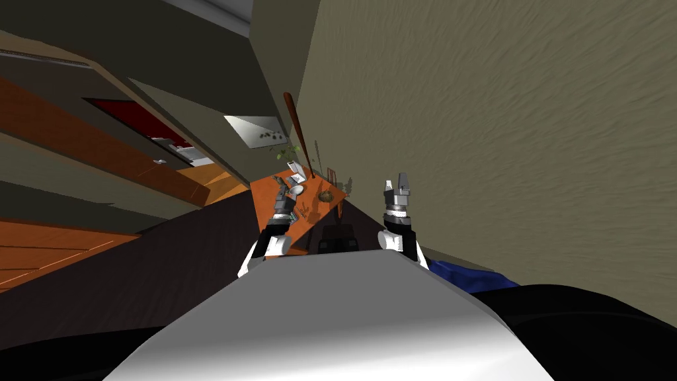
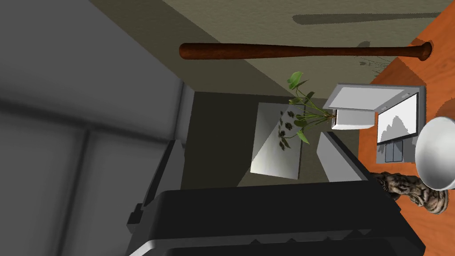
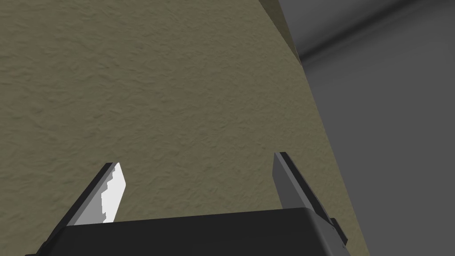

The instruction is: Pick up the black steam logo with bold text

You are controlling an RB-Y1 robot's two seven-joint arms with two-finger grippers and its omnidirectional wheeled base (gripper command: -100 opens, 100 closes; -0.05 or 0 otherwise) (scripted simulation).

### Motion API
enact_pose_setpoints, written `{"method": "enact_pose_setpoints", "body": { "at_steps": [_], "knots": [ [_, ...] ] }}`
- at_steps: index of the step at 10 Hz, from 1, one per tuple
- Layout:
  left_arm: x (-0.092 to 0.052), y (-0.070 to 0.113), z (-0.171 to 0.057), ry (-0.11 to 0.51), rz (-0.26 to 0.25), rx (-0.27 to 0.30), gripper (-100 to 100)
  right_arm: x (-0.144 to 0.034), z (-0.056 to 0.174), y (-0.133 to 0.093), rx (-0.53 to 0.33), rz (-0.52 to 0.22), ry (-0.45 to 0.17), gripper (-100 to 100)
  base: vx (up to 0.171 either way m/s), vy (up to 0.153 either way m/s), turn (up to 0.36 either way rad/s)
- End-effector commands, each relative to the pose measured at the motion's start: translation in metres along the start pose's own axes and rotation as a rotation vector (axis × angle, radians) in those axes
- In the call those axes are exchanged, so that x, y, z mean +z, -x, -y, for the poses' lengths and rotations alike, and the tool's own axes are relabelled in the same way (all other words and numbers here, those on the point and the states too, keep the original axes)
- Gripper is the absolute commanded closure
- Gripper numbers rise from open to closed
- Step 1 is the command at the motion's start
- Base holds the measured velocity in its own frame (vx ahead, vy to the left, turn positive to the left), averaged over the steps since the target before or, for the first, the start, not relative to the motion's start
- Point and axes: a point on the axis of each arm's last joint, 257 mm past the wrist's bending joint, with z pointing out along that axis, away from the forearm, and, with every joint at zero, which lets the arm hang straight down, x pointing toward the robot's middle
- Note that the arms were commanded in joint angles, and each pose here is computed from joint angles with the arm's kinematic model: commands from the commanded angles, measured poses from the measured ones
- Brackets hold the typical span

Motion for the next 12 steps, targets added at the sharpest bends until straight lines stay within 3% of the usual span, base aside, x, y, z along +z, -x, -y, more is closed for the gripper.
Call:
{"method": "enact_pose_setpoints", "body": {
  "at_steps": [1, 3, 4, 6, 7, 9, 10, 12],
  "knots": [
    [0.001, 0.001, -0.019, 0.061, -0.015, 0.023, -100, 0.0, 0.0, 0.0, 0.0, 0.0, 0.0, 0, -0.007, 0.013, -0.025],
    [0.0, 0.005, -0.053, 0.161, -0.042, 0.067, -100, 0.0, 0.0, 0.0, 0.0, 0.0, 0.0, 0, -0.005, 0.017, -0.05],
    [-0.001, 0.006, -0.055, 0.17, -0.042, 0.067, -100, 0.0, 0.0, 0.0, 0.0, 0.0, 0.0, 0, -0.004, 0.014, -0.023],
    [-0.007, 0.014, -0.091, 0.275, -0.068, 0.116, -100, 0.0, 0.0, 0.0, 0.0, 0.0, 0.0, 0, 0.002, 0.01, -0.052],
    [-0.008, 0.014, -0.094, 0.288, -0.068, 0.116, -100, 0.0, 0.0, 0.0, 0.0, 0.0, 0.0, 0, 0.004, 0.008, -0.031],
    [-0.018, 0.026, -0.131, 0.401, -0.094, 0.17, -100, 0.0, 0.0, 0.0, 0.0, 0.0, 0.0, 0, 0.008, 0.002, -0.057],
    [-0.019, 0.026, -0.134, 0.413, -0.094, 0.17, -100, 0.0, 0.0, 0.0, 0.0, 0.0, 0.0, 0, 0.01, 0.0, -0.035],
    [-0.036, 0.042, -0.171, 0.536, -0.118, 0.227, -100, 0.0, 0.0, 0.0, 0.0, 0.0, 0.0, 0, 0.016, -0.006, -0.081]
  ]
}}
